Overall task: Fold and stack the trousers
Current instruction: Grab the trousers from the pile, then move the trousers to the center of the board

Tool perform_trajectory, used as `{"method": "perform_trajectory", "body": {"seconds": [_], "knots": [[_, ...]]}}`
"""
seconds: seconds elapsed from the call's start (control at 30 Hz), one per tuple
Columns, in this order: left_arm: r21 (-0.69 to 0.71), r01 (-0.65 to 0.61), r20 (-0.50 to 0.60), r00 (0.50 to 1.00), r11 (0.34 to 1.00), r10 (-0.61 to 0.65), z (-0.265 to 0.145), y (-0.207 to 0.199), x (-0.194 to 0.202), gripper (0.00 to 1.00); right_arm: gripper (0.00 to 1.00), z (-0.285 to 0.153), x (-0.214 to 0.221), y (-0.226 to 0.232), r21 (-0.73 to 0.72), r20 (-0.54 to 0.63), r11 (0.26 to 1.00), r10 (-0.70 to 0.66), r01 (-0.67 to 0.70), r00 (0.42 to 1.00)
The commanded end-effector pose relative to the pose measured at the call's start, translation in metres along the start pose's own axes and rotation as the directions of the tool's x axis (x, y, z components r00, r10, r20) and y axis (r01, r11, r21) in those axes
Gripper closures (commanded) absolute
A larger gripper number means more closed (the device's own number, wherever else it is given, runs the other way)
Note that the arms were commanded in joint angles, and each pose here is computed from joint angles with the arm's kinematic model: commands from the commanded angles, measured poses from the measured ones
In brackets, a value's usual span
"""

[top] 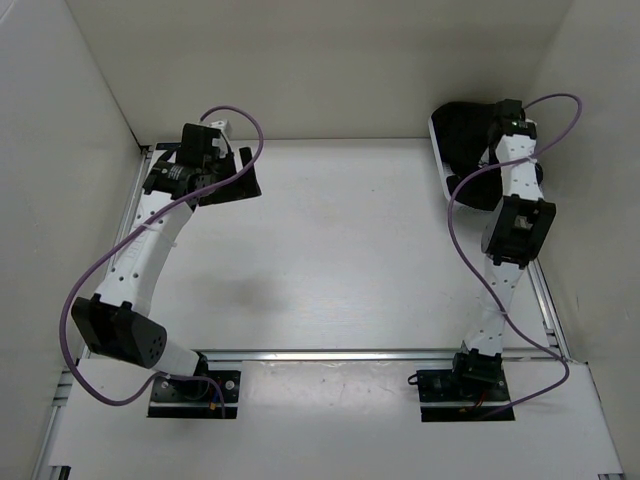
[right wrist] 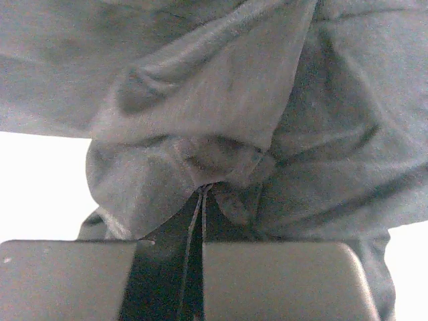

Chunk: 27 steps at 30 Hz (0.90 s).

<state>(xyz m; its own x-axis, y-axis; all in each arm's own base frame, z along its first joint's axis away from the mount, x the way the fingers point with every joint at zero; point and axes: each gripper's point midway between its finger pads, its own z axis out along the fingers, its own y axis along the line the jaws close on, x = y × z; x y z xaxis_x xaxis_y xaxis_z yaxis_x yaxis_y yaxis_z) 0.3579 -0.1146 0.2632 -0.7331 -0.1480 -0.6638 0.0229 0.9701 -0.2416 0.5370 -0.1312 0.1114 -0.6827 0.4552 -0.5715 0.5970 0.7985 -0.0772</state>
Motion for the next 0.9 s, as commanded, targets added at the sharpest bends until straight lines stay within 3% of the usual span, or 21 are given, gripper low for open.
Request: {"method": "perform_trajectory", "body": {"seconds": [0.0,0.13,0.23,0.27,0.37,0.43,0.5,0.53,0.6,0.67,0.77,0.83,0.87], "knots": [[0.042,0.012,0.074,0.997,0.999,-0.015,-0.025,-0.011,-0.019,0.0,1.0,-0.094,-0.065,0.004,-0.148,0.201,0.987,0.085,-0.055,0.976],[0.052,0.01,0.1,0.995,0.999,-0.016,-0.034,-0.013,-0.024,0.0,1.0,-0.203,-0.101,0.021,-0.323,0.367,0.946,0.116,0.009,0.923],[0.058,0.009,0.117,0.993,0.998,-0.016,-0.045,-0.015,-0.029,0.0,1.0,-0.315,-0.116,0.033,-0.402,0.556,0.905,0.122,0.137,0.822],[0.056,0.01,0.137,0.99,0.998,-0.017,-0.051,-0.014,-0.033,0.0,1.0,-0.368,-0.114,0.039,-0.447,0.623,0.873,0.148,0.195,0.768],[0.06,-0.002,0.179,0.984,0.998,-0.009,-0.067,-0.016,-0.042,0.0,1.0,-0.463,-0.095,0.045,-0.523,0.714,0.787,0.196,0.327,0.672],[0.042,-0.007,0.213,0.977,0.999,-0.002,-0.081,-0.013,-0.049,0.0,1.0,-0.506,-0.067,0.05,-0.575,0.722,0.716,0.215,0.397,0.657],[0.03,-0.004,0.236,0.972,1.0,-0.003,-0.092,-0.011,-0.054,0.0,1.0,-0.526,-0.043,0.062,-0.608,0.719,0.655,0.214,0.449,0.661],[0.017,0.002,0.27,0.963,1.0,-0.006,-0.1,-0.009,-0.063,0.0,1.0,-0.522,-0.009,0.091,-0.632,0.699,0.587,0.149,0.506,0.7],[-0.014,0.026,0.294,0.955,1.0,-0.021,-0.112,-0.003,-0.066,0.0,1.0,-0.542,0.039,0.115,-0.678,0.679,0.478,0.115,0.559,0.725],[-0.008,0.033,0.326,0.945,0.999,-0.029,-0.126,-0.002,-0.073,0.0,1.0,-0.515,0.096,0.15,-0.703,0.623,0.421,-0.024,0.573,0.782],[0.007,0.03,0.34,0.94,1.0,-0.031,-0.14,-0.005,-0.077,0.0,1.0,-0.474,0.184,0.189,-0.708,0.554,0.375,-0.231,0.599,0.8],[0.016,0.046,0.368,0.928,0.999,-0.049,-0.153,-0.003,-0.078,0.0,0.66,-0.451,0.238,0.2,-0.703,0.504,0.347,-0.374,0.621,0.779],[0.022,0.049,0.376,0.925,0.999,-0.053,-0.157,-0.002,-0.078,0.0,0.48,-0.443,0.247,0.199,-0.684,0.49,0.373,-0.402,0.627,0.773]]}}
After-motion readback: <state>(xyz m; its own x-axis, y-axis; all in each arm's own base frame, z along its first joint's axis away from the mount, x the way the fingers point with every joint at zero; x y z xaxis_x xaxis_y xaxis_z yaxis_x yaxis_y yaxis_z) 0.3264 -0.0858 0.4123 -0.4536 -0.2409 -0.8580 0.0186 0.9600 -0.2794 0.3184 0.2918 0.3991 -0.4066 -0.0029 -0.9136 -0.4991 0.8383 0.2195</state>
